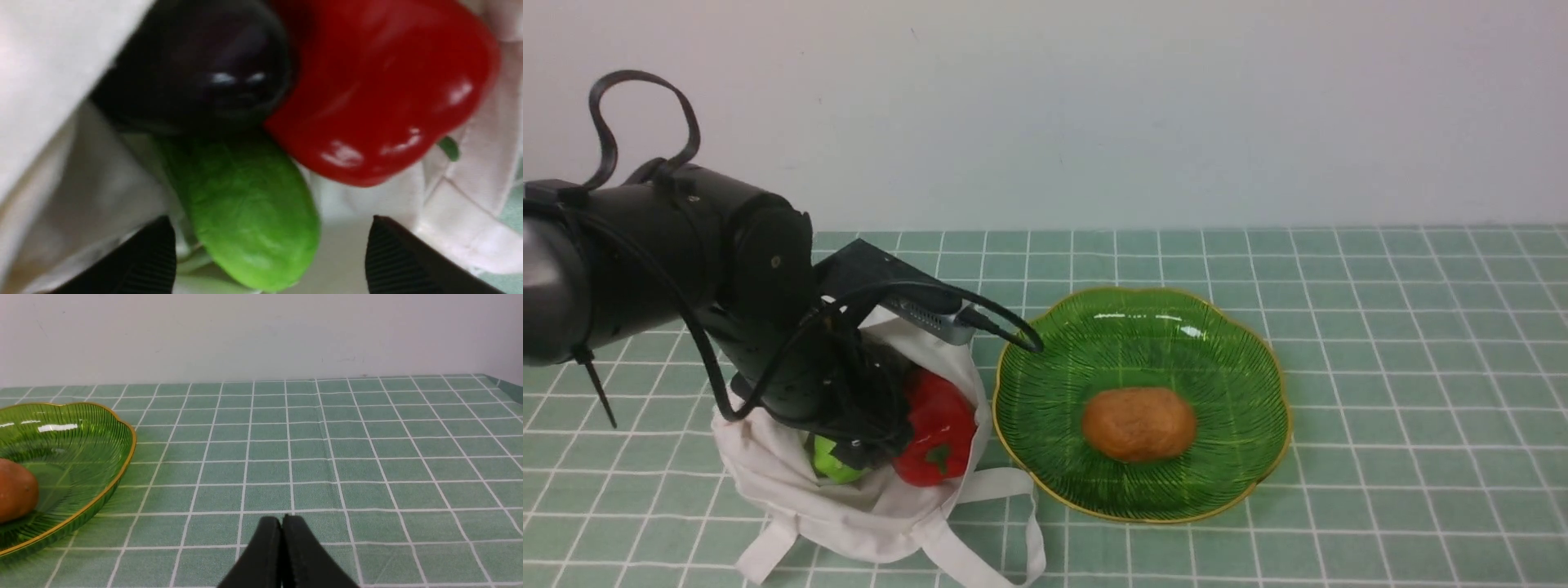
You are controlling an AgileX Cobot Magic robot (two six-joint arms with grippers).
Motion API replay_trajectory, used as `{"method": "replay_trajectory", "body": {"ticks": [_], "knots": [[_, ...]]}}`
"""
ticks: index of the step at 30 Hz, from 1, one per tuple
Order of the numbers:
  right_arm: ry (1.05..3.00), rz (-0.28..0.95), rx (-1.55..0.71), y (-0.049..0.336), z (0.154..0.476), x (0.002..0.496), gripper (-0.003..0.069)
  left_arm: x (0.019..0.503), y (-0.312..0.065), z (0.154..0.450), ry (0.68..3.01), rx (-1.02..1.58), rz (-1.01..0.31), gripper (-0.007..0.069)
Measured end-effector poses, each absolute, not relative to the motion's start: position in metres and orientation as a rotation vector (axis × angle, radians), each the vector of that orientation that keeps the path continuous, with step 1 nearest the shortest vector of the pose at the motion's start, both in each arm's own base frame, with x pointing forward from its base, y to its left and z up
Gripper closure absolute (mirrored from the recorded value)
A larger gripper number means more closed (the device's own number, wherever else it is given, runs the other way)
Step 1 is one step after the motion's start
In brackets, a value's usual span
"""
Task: Take vegetables from cloth bag on blue coffee tablecloth place on plate.
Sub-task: 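Reach into the cloth bag and grasp the green cucumber with the left gripper, then place the green vegetable from the bag onto the plate with the left gripper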
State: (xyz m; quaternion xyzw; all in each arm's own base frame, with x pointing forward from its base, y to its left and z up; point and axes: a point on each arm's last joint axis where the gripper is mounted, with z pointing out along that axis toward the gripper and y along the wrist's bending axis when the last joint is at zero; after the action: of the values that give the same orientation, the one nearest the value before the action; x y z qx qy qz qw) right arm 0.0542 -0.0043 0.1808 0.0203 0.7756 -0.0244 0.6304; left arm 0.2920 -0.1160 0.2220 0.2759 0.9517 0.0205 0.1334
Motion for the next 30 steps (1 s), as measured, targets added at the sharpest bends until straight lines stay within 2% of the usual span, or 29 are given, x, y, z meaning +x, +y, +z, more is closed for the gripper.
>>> {"method": "replay_trajectory", "body": {"ticks": [6, 11, 20, 24, 25, 30], "knots": [[1.776, -0.056, 0.046, -0.004, 0.181, 0.054, 0.0669, 0.288, -0.129, 0.222, 2.717, 0.890, 0.072, 0.0067], [1.776, -0.056, 0.046, -0.004, 0.181, 0.054, 0.0669, 0.293, -0.126, 0.213, 2.707, 0.955, 0.176, 0.0067], [1.776, -0.056, 0.046, -0.004, 0.181, 0.054, 0.0669, 0.304, -0.124, 0.190, 2.729, 0.961, 0.288, 0.0067], [1.776, -0.056, 0.046, -0.004, 0.181, 0.054, 0.0669, 0.306, -0.123, 0.186, 2.760, 0.846, 0.310, 0.0130], [1.776, -0.056, 0.046, -0.004, 0.181, 0.054, 0.0669, 0.306, -0.123, 0.186, 2.772, 0.794, 0.308, 0.0183], [1.776, -0.056, 0.046, -0.004, 0.181, 0.054, 0.0669, 0.303, -0.121, 0.192, 2.805, 0.701, 0.314, 0.0190]]}}
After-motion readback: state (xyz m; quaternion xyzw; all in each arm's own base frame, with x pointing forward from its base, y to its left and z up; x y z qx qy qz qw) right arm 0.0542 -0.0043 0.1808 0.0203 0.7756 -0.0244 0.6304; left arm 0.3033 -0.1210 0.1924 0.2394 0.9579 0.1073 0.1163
